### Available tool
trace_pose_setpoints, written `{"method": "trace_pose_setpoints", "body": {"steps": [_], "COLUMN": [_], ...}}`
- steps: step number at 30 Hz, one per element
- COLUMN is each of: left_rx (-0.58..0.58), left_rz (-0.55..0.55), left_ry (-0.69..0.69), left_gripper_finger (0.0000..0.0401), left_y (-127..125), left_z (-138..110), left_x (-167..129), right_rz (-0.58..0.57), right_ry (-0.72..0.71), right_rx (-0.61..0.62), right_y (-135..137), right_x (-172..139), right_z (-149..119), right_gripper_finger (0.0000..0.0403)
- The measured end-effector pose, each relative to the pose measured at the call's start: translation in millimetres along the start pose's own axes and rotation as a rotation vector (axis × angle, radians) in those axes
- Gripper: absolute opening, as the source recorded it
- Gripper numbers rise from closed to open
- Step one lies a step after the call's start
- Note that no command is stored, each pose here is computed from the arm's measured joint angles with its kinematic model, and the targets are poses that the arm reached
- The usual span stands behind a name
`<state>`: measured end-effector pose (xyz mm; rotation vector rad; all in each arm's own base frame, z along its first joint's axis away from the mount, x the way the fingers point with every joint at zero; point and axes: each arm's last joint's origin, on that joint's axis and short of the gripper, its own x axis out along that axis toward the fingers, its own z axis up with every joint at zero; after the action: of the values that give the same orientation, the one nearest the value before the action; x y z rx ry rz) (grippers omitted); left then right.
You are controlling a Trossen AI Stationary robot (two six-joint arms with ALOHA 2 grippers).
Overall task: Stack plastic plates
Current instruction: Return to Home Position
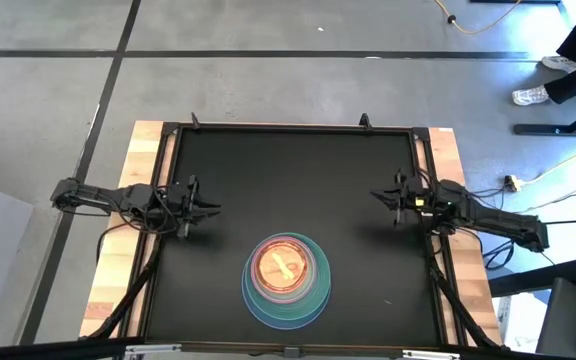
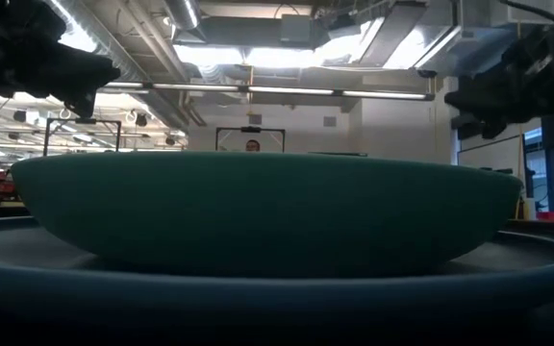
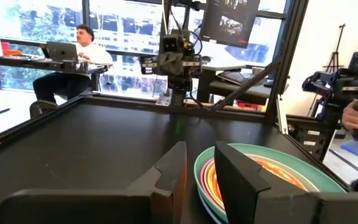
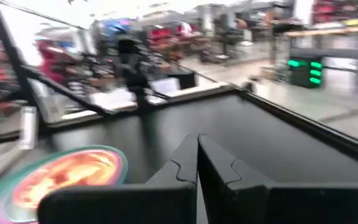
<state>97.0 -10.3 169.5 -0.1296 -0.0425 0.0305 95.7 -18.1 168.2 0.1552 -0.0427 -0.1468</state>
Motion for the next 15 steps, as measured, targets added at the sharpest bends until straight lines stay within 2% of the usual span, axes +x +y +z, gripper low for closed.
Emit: {"method": "trace_pose_setpoints", "body": {"steps": [3,15], "left_rx": [0.001,0.001], "left_rz": [0.003,0.004], "left_ry": [0.003,0.003], "left_gripper_finger": [0.0078,0.0078], "left_y": [0.1,0.1], "left_z": [-0.3,-0.3], "left_x": [0.0,0.0], "right_rz": [-0.062,-0.066], "right_ry": [-0.004,0.021], "right_rx": [0.006,0.017], "right_y": [-1.9,-2.3], "right_x": [-0.1,1.2], "right_z": [-0.2,-2.1], "right_gripper_finger": [0.0005,0.0005]}}
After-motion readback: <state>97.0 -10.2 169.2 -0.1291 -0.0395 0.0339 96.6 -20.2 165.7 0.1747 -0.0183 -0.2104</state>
